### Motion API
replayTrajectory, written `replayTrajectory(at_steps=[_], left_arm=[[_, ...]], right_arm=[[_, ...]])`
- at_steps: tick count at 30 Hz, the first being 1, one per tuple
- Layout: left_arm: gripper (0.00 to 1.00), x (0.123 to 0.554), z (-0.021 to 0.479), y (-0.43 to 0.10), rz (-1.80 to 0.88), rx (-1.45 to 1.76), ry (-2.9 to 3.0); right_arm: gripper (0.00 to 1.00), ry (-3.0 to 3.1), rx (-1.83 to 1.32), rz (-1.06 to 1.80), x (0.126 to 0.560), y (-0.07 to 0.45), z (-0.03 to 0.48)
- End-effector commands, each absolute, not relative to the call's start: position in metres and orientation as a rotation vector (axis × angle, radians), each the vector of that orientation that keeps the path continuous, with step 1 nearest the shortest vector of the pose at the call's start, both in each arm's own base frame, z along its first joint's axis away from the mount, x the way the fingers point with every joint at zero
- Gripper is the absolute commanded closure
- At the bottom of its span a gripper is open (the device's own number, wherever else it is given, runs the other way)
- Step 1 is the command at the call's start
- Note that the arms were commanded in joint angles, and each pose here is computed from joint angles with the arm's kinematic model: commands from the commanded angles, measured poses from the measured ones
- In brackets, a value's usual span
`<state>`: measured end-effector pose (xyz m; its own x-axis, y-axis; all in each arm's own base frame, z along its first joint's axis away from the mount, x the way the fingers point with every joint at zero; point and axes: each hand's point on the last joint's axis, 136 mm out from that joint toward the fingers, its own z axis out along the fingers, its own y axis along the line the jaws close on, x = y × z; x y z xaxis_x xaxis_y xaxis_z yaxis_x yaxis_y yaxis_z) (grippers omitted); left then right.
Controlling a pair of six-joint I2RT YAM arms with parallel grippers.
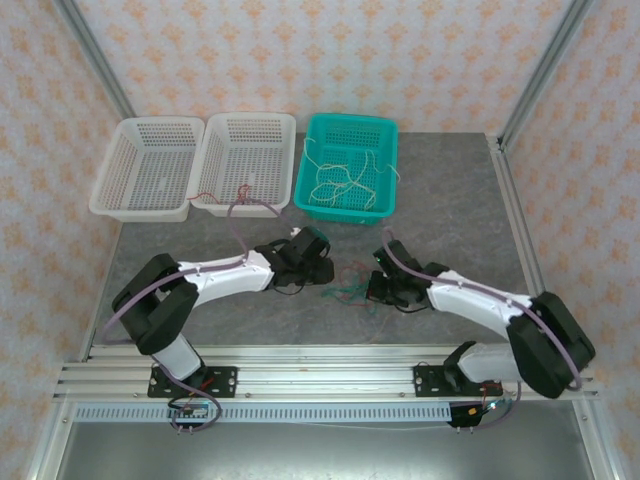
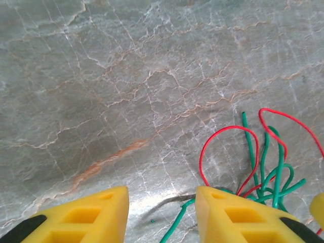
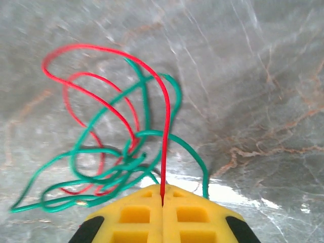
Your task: Untangle the cables
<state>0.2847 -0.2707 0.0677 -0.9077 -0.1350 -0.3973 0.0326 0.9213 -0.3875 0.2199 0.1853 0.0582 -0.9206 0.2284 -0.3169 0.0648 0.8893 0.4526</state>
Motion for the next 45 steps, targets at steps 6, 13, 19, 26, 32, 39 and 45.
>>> replayTrajectory(at_steps=[6, 13, 19, 26, 32, 39, 45], left_arm=[[0.61, 0.283, 0.071, -0.263, -0.514, -0.052, 2.642], [0.63, 0.285, 0.127, -0.296, -0.803, 0.129, 2.447], [0.64, 0.268, 0.171, -0.314, -0.948, 0.386, 2.253], [0.63, 0.253, 0.166, -0.341, -0.989, 0.556, 2.276], [0.62, 0.241, 0.14, -0.357, -1.094, 0.646, 2.293], [0.6, 0.237, 0.116, -0.352, -0.98, 0.783, 2.305], [0.59, 0.234, 0.12, -0.335, -0.946, 0.821, 2.246]], right_arm=[[1.0, 2.628, 0.245, 0.626, 0.223, 0.18, 0.065], [1.0, 2.546, 0.321, 0.784, 0.238, 0.196, 0.099], [1.0, 2.553, 0.355, 0.896, 0.247, 0.216, 0.117], [1.0, 2.57, 0.368, 0.99, 0.251, 0.232, 0.126], [1.0, 2.567, 0.386, 1.019, 0.251, 0.234, 0.13], [1.0, 2.575, 0.383, 1.048, 0.25, 0.237, 0.131], [1.0, 2.588, 0.456, 1.083, 0.251, 0.224, 0.125]])
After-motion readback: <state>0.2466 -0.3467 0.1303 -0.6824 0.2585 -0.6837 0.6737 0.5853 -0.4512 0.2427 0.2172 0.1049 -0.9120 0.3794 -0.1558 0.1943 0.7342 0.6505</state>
